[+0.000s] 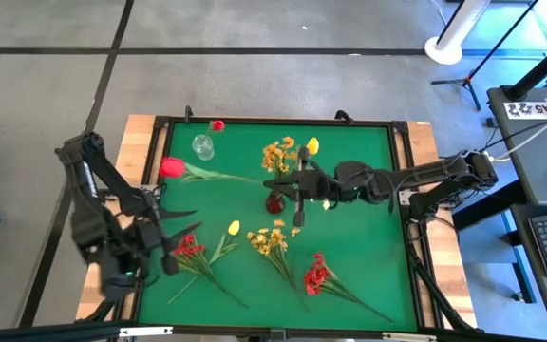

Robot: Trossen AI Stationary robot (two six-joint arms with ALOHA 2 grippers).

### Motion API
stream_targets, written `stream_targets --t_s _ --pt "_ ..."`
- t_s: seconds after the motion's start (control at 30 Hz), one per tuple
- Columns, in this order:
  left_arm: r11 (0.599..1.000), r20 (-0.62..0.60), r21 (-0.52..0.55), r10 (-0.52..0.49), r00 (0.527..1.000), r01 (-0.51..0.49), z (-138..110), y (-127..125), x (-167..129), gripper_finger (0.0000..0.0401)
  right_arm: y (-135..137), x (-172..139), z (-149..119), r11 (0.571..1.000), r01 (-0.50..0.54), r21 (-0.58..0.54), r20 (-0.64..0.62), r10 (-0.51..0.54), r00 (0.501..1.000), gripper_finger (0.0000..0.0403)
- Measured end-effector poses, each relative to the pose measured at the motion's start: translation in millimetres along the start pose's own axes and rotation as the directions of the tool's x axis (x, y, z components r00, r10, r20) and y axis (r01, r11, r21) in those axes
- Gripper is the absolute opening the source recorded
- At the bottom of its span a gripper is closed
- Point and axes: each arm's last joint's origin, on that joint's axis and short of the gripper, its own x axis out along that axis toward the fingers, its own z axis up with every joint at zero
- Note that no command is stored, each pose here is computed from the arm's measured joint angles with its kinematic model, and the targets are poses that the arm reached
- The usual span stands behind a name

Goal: Sort flowers into vase by color
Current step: Put the red flower into the transparent vase

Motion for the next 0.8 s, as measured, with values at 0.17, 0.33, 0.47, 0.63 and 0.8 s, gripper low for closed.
stream_targets --t_s 0.17,0.33,0.47,0.63,0.8 --pt "0.992 -0.05 -0.074 0.102 0.994 -0.106 -36 -3 25 0.0128 2 0 0 1.0 -0.022 0.001 0.005 0.022 1.0 0.0" --pt "0.978 -0.119 -0.129 0.148 0.982 -0.163 -68 -4 43 0.0128 2 0 0 0.999 -0.038 -0.003 0.007 0.038 0.999 0.0" --pt "0.97 -0.144 -0.186 0.131 0.981 -0.157 -83 -13 50 0.0127 2 0 -1 0.999 -0.039 -0.005 -0.003 0.039 0.999 0.0" --pt "0.973 -0.197 -0.225 0.0 0.98 -0.045 -102 -32 60 0.0113 2 0 -1 0.999 -0.041 -0.013 -0.008 0.041 0.999 0.0" --pt "0.942 -0.139 -0.284 -0.226 0.964 0.18 -117 -47 76 0.0095 3 0 -1 0.998 -0.056 -0.013 -0.007 0.056 0.998 0.0"
